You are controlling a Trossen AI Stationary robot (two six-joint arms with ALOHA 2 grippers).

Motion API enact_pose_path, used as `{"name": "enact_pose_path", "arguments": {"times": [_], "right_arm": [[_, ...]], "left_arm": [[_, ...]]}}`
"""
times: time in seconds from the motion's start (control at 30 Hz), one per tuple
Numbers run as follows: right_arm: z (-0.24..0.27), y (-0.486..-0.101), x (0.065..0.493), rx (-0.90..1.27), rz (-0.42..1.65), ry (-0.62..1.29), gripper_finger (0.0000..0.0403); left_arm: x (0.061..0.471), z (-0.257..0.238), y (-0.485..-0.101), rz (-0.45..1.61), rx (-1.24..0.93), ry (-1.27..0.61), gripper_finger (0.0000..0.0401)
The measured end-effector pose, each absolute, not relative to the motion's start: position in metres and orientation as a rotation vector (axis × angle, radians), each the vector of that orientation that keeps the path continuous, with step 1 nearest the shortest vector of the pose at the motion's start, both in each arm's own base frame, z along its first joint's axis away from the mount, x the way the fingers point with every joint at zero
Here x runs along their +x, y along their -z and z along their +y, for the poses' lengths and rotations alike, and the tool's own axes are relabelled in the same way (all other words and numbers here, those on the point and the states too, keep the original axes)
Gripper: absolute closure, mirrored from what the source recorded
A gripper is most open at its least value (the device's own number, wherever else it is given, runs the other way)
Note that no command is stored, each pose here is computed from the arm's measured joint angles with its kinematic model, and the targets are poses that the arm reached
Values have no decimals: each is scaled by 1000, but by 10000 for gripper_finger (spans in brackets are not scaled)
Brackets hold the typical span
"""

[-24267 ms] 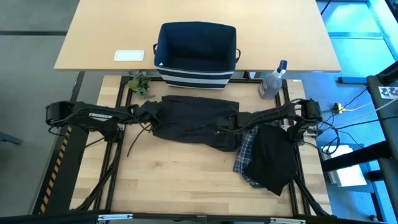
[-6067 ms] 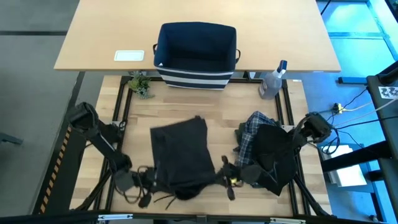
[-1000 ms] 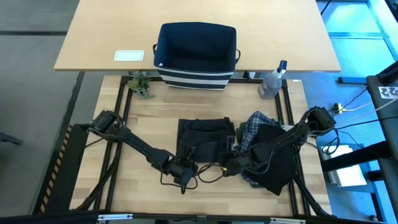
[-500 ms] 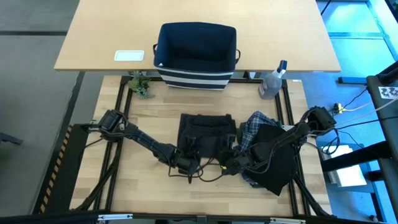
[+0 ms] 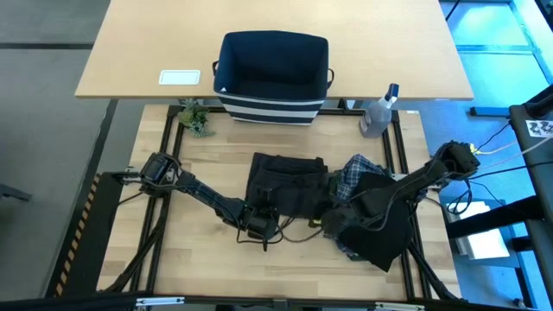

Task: Fold Laundry from Bin
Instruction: Move the laundry bin to the top of the table

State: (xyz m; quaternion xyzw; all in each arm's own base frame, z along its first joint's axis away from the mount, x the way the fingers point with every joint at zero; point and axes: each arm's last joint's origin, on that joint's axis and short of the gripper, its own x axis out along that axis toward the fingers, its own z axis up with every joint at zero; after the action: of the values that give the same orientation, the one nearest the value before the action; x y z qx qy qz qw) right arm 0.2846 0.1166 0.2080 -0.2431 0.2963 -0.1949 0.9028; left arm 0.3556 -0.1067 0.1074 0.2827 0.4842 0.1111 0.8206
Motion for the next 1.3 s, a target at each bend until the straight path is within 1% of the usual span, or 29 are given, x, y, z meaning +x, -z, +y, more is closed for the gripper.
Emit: {"name": "enact_pose_path", "arguments": {"times": [0.13,0.23,0.33,0.47,0.63,0.77,0.87,0.93,1.13,1.2,1.23,1.3], "right_arm": [[92,-227,287,-456,578,482,118],[61,-238,293,-407,567,514,118],[26,-251,302,-403,532,515,118],[-18,-286,315,-448,510,541,118],[-71,-337,323,-407,466,549,118],[-114,-354,317,-340,498,511,118],[-141,-343,313,-235,612,419,118],[-155,-334,315,-198,666,417,118],[-172,-316,322,-244,754,440,123],[-171,-314,322,-279,780,428,144],[-171,-313,322,-291,790,418,163],[-165,-312,324,-300,806,389,214]], "left_arm": [[353,-112,-108,1034,582,-207,394],[349,-126,-111,1021,530,-156,394],[342,-144,-116,1007,479,-83,394],[331,-166,-121,988,444,-32,394],[322,-183,-121,973,394,-18,394],[318,-189,-121,967,377,-26,394],[317,-190,-122,964,379,-39,394],[317,-190,-122,964,371,-42,394],[317,-190,-122,965,369,-42,394],[317,-191,-122,965,369,-39,394],[317,-191,-122,968,366,-33,394],[317,-192,-122,973,353,-18,394]]}}
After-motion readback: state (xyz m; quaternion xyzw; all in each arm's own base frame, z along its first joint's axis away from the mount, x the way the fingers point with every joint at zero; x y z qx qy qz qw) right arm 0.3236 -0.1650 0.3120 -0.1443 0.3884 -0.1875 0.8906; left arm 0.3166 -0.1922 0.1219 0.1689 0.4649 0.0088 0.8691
